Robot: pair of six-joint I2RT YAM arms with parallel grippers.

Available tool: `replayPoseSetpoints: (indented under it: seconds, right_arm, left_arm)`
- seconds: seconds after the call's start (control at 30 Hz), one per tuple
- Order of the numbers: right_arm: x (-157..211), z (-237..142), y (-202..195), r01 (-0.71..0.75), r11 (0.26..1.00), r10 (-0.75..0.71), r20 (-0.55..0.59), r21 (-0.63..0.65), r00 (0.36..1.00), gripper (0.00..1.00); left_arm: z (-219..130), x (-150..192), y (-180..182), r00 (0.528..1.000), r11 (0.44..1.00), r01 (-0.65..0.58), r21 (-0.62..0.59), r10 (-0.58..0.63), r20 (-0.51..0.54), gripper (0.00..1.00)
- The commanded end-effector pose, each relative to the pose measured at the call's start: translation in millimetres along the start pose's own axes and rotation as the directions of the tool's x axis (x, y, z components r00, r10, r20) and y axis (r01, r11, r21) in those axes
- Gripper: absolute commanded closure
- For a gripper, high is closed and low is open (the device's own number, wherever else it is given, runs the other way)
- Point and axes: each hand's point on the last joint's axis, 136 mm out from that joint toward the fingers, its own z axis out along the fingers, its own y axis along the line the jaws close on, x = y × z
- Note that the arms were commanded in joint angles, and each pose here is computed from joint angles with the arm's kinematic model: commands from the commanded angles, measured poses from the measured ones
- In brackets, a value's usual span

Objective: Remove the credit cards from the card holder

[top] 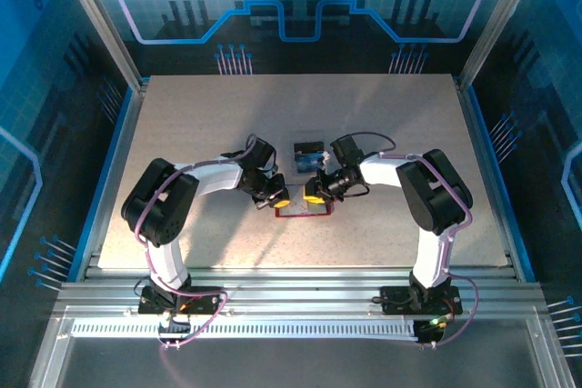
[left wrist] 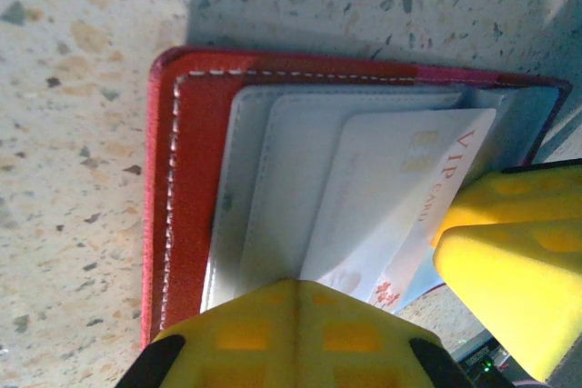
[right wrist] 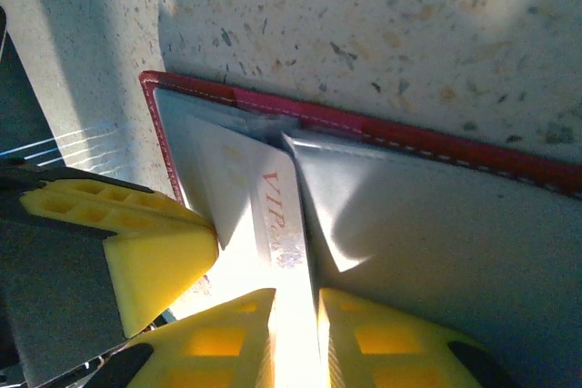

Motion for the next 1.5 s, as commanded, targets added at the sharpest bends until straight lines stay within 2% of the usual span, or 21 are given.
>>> replayPoseSetpoints:
  seconds: [0.0,0.33,0.77,1.1,1.47]
  right_arm:
    - [3.1,4.0,-7.6,-0.038,0.999,0.038,-0.023,-0.014,0.999,0.79]
    - [2.5,5.2,-5.2,-0.045,0.998,0.044,-0.026,-0.037,0.999,0.80]
    - [-0.1,-10.3,-5.6,-0.041,0.998,0.042,0.020,-0.040,0.999,0.88]
    - [8.1,-19.1,-19.8,-0.044,0.999,0.044,0.025,0.014,0.999,0.95]
    - [17.2,-35.5,-30.5,-0.043,0.996,0.039,0.060,0.076,0.997,0.96]
  left_arm:
    - [8.8,5.0,10.9,1.000,0.999,-0.004,-0.050,0.003,-0.030,0.94]
    - [11.2,5.9,12.2,0.999,0.999,-0.001,-0.052,-0.001,-0.039,0.95]
    - [8.1,4.5,11.5,1.000,0.998,-0.007,-0.059,0.006,-0.027,0.94]
    - [7.8,1.9,1.2,0.999,0.999,-0.033,-0.029,0.032,-0.022,0.93]
    - [18.6,1.8,-17.1,0.997,0.998,-0.068,-0.002,0.068,-0.044,0.93]
